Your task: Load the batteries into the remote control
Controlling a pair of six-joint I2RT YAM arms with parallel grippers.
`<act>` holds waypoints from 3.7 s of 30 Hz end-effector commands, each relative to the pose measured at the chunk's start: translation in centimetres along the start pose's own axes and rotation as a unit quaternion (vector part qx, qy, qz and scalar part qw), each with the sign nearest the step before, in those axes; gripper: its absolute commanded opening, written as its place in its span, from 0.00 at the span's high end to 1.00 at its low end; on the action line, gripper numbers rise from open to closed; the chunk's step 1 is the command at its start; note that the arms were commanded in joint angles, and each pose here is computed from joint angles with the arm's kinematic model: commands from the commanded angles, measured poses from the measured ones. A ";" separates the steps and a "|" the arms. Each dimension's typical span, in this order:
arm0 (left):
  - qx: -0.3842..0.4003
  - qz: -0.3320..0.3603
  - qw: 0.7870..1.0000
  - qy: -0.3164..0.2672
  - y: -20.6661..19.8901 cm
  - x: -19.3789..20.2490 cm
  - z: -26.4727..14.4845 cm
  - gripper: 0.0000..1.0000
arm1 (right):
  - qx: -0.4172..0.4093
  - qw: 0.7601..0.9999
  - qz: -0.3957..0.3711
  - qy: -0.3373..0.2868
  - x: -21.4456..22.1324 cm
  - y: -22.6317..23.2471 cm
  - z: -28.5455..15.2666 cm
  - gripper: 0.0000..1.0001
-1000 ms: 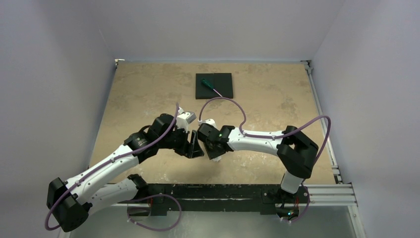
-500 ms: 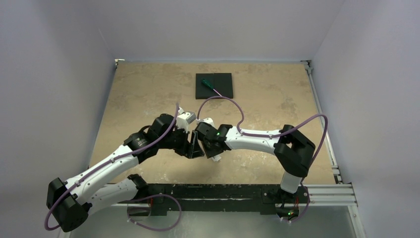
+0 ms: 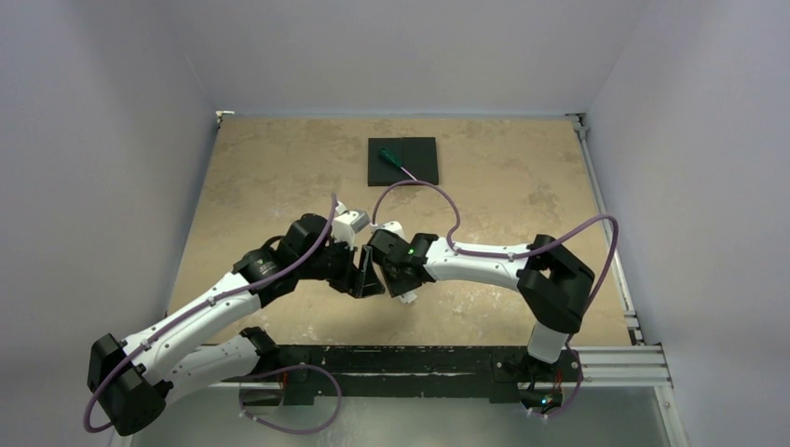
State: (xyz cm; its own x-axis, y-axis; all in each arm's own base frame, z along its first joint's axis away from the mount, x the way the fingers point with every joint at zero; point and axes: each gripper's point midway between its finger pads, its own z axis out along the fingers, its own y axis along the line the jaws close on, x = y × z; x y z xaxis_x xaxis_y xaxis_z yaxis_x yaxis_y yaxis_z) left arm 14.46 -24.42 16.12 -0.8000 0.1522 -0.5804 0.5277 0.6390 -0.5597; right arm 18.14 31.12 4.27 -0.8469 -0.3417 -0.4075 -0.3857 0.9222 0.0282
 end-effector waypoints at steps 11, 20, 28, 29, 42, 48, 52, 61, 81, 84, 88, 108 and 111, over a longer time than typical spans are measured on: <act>0.000 0.013 1.000 -0.011 0.1 -0.5 0.3 0.36 | -0.008 0.999 0.018 -0.041 -0.7 0.0 -2.8 0.64; 0.000 0.012 1.000 -0.011 0.1 -0.5 0.3 0.35 | 0.011 0.999 0.018 -0.039 -0.1 -1.1 -2.1 0.61; 0.000 0.013 1.000 -0.010 0.1 -0.5 0.3 0.36 | 0.008 0.999 0.020 -0.036 0.0 -1.0 -1.8 0.56; 0.001 0.013 1.000 -0.010 0.0 -0.5 0.3 0.36 | 0.007 0.999 0.020 -0.035 0.0 -0.9 -1.7 0.56; 0.001 0.013 1.000 -0.010 0.0 -0.5 0.4 0.35 | -0.009 0.999 0.017 -0.027 0.0 0.0 -1.5 0.51; 0.001 0.014 1.000 -0.009 0.0 -0.5 0.4 0.35 | -0.017 1.000 0.015 -0.022 0.1 0.4 -1.2 0.50; 0.002 0.014 1.000 -0.010 0.0 -0.5 0.4 0.35 | -0.022 0.999 0.014 -0.017 0.2 0.7 -0.9 0.50; 0.003 0.014 1.000 -0.009 0.0 -0.5 0.4 0.35 | -0.015 1.000 0.010 -0.018 0.0 0.6 -0.8 0.50; 0.004 0.014 1.000 -0.009 0.0 -0.5 0.4 0.35 | -0.036 0.999 -0.002 -0.015 0.1 1.5 -1.2 0.55; 0.004 0.014 1.000 -0.010 0.0 -0.5 0.4 0.35 | -0.039 0.999 -0.002 -0.014 0.1 1.7 -1.3 0.56; 0.004 0.014 1.000 -0.010 0.0 -0.5 0.4 0.35 | -0.040 0.999 -0.002 -0.015 0.1 1.8 -1.4 0.56; -0.001 0.013 1.000 -0.010 0.1 -0.5 0.4 0.35 | -0.017 0.998 0.015 -0.052 -1.4 0.4 -3.7 0.51; -0.005 0.011 1.000 -0.010 0.3 -0.5 0.5 0.35 | -0.019 0.998 0.021 -0.061 -1.5 0.1 -4.3 0.49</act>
State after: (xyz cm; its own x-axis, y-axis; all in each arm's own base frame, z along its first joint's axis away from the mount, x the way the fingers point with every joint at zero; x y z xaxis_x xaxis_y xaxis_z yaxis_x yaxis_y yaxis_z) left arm 14.38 -24.66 16.13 -0.7904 0.1669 -0.5895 0.5464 0.6273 -0.5550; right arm 17.11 29.34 4.68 -0.8512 -0.3388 -0.4009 -0.3756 0.9267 0.0144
